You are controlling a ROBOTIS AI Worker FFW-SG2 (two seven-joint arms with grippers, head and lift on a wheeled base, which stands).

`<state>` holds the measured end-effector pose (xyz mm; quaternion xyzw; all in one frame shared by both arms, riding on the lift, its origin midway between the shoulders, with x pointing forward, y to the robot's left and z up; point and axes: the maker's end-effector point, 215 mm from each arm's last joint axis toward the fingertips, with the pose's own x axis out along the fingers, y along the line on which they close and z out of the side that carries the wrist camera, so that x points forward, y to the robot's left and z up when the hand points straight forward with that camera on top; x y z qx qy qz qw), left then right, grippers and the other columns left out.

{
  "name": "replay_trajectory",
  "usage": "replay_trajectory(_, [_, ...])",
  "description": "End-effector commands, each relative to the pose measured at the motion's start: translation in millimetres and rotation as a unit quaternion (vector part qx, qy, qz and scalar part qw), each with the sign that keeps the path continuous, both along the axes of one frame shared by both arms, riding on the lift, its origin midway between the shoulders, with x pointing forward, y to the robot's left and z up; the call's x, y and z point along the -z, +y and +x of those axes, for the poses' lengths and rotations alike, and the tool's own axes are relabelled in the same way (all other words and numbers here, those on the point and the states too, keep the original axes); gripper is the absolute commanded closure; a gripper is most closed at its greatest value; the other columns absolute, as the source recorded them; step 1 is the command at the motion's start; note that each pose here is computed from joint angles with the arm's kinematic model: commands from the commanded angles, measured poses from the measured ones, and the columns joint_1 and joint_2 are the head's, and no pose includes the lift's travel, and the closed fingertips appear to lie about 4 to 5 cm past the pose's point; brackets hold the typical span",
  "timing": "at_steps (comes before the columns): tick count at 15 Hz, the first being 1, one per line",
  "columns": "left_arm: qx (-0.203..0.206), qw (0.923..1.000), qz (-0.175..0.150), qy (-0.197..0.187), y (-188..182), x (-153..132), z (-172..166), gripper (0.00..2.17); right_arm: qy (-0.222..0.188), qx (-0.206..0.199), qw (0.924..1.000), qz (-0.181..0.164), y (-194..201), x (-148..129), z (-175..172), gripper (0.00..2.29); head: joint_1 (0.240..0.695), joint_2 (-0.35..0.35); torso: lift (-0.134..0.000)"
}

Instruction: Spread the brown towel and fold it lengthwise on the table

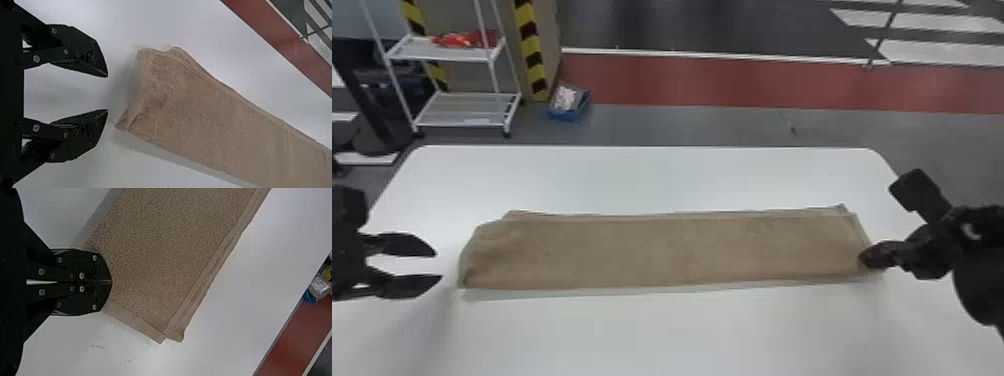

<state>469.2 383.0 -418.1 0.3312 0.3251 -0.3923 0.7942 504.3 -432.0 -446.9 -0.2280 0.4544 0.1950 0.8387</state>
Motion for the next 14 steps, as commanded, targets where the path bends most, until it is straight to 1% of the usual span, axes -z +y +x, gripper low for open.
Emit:
replay_trajectory(1, [-0.01, 0.9996, -0.025, 0.007, -0.9, -2.5, -14.0, 0.11, -0.001, 0.0, 1.0, 0.0, 1.6, -1.1, 2.5, 1.48, 0.695, -0.057, -0.124])
replay_trajectory(3, [-0.043, 0.9966, -0.063, 0.031, -6.4, -1.3, -31.8, 0.12, -0.001, -0.001, 1.0, 0.001, 2.3, 0.1, 2.3, 1.48, 0.695, -0.055, -0.124])
replay_trajectory(4, [-0.051, 0.9946, -0.085, 0.029, -13.7, -4.4, -35.6, 0.16, 0.0, -0.001, 1.0, 0.001, 2.4, 0.8, 2.4, 1.48, 0.695, -0.056, -0.124])
replay_trajectory(5, [-0.06, 0.9922, -0.102, 0.038, -18.4, -3.3, -40.7, 0.24, 0.001, 0.0, 1.0, 0.0, 2.2, 0.8, 3.1, 1.48, 0.695, -0.059, -0.124])
replay_trajectory(6, [-0.055, 0.9918, -0.109, 0.039, -24.8, -3.6, -43.8, 0.3, 0.001, 0.0, 1.0, -0.001, 1.0, 1.1, 3.1, 1.48, 0.695, -0.066, -0.124])
replay_trajectory(7, [-0.052, 0.9912, -0.115, 0.041, -30.6, -2.7, -45.2, 0.54, 0.002, 0.0, 1.0, 0.0, 1.7, 2.1, 2.8, 1.48, 0.695, -0.072, -0.124])
replay_trajectory(8, [-0.053, 0.9909, -0.118, 0.039, -33.5, -1.6, -44.5, 1.16, 0.001, 0.0, 1.0, -0.001, 1.4, 1.2, 3.5, 1.48, 0.695, -0.079, -0.124])
replay_trajectory(9, [-0.055, 0.9906, -0.121, 0.032, -38.4, -2.0, -41.2, 1.92, 0.002, 0.0, 1.0, 0.0, 2.0, 2.1, 3.2, 1.48, 0.695, -0.085, -0.124])
replay_trajectory(10, [-0.055, 0.99, -0.127, 0.029, -44.0, -1.4, -39.8, 2.13, 0.002, -0.001, 1.0, 0.0, 4.1, 2.5, 4.1, 1.48, 0.695, -0.09, -0.124])
replay_trajectory(14, [-0.039, 0.9893, -0.137, 0.034, -69.3, 7.6, -39.7, 2.13, 0.001, -0.001, 1.0, 0.0, 5.8, 1.8, 5.9, 1.48, 0.695, -0.114, -0.124])
